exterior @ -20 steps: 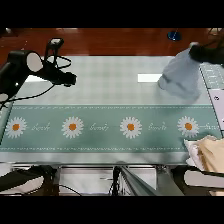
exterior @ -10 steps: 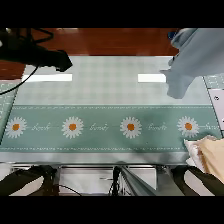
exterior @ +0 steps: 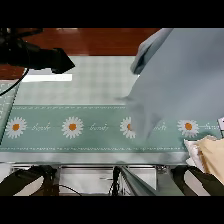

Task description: Fold the shirts.

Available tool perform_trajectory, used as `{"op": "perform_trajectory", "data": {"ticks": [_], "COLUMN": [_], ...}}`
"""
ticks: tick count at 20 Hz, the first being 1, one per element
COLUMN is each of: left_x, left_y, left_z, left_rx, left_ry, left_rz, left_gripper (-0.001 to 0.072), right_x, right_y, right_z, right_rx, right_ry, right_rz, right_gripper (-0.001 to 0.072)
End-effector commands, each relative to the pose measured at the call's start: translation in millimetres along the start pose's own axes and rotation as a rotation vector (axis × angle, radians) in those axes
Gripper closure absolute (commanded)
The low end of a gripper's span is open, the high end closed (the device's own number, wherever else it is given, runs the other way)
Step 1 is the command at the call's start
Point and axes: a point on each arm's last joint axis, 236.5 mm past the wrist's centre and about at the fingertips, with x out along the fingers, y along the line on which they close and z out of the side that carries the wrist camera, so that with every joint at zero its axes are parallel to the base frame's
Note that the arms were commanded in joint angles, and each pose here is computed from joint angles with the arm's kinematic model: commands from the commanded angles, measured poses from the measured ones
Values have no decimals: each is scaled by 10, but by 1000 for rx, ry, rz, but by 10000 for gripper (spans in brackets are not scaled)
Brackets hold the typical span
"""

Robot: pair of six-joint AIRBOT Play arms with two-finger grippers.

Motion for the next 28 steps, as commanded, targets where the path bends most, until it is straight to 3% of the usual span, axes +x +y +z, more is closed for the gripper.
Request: {"op": "perform_trajectory", "data": {"ticks": [1,9,15,20,21,23,24,28], "left_x": [-27,-15,106,170,165,154,153,238], "left_y": [-204,-360,-407,15,115,252,292,378], "left_z": [-4,-13,-117,-264,-280,-280,-282,-310], "left_rx": [-14,-2,2,53,64,80,85,85], "left_ry": [0,4,42,97,105,108,111,137], "left_rz": [-83,-135,-146,20,62,119,136,157], "left_gripper": [29,29,29,29,29,29,29,29], "right_x": [35,316,665,588,550,480,470,525], "right_y": [-48,-881,-1003,-676,-639,-621,-646,-946], "right_z": [-299,-1734,-3586,-5047,-5270,-5572,-5621,-5132], "right_rx": [62,95,78,157,165,174,172,92], "right_ry": [127,601,1014,1304,1345,1403,1411,1340], "right_rz": [24,-110,-79,30,40,51,53,22], "right_gripper": [694,693,693,691,671,338,293,289]}}
